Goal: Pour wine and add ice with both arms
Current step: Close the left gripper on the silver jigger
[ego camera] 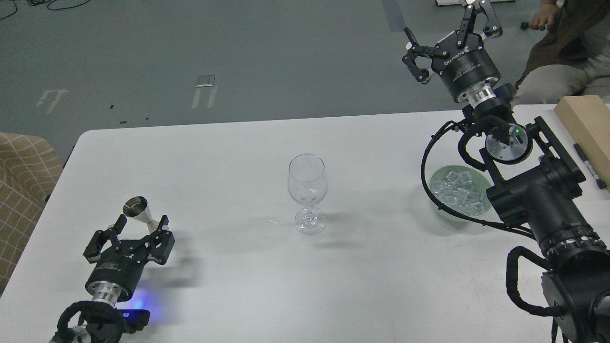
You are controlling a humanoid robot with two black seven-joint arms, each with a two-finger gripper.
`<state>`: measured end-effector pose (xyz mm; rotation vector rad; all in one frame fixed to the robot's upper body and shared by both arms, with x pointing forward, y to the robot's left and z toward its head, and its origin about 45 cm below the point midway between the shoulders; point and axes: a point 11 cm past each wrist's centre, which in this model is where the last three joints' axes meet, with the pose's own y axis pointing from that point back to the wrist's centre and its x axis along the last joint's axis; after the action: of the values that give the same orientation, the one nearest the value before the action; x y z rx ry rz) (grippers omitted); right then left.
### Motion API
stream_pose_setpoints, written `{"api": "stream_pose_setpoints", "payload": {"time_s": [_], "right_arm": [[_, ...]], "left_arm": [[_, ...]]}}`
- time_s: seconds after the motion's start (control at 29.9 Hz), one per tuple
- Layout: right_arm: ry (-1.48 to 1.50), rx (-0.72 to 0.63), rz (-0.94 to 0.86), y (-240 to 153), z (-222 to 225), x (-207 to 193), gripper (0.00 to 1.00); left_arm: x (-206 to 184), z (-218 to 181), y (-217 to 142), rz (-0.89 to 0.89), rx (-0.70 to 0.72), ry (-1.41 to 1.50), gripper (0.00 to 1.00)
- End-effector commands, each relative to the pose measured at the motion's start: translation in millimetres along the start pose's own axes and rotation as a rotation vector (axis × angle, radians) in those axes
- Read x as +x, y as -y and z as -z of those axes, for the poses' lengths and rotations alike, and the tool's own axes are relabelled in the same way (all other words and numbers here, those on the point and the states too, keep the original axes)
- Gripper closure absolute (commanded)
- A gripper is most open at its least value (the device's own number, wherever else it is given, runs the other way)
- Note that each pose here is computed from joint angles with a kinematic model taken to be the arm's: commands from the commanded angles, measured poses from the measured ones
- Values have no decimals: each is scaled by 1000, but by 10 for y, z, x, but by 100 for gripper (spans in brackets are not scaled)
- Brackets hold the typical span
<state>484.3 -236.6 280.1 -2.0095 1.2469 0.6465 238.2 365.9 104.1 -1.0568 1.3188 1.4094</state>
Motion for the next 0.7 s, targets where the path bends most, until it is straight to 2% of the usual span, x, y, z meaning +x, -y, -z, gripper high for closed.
{"api": "stream_pose_setpoints", "payload": {"time_s": [0.0, 0.5, 0.67], "right_arm": [[0, 0, 0, 0, 0, 0, 0], [-1, 2, 5, 20, 14, -22, 0], [-1, 1, 3, 20, 12, -13, 0]], "left_arm": [[-10, 5, 15, 2, 2, 0, 15], [-1, -3, 91, -3, 4, -3, 23], [17, -14, 109, -5, 2, -4, 29]]}}
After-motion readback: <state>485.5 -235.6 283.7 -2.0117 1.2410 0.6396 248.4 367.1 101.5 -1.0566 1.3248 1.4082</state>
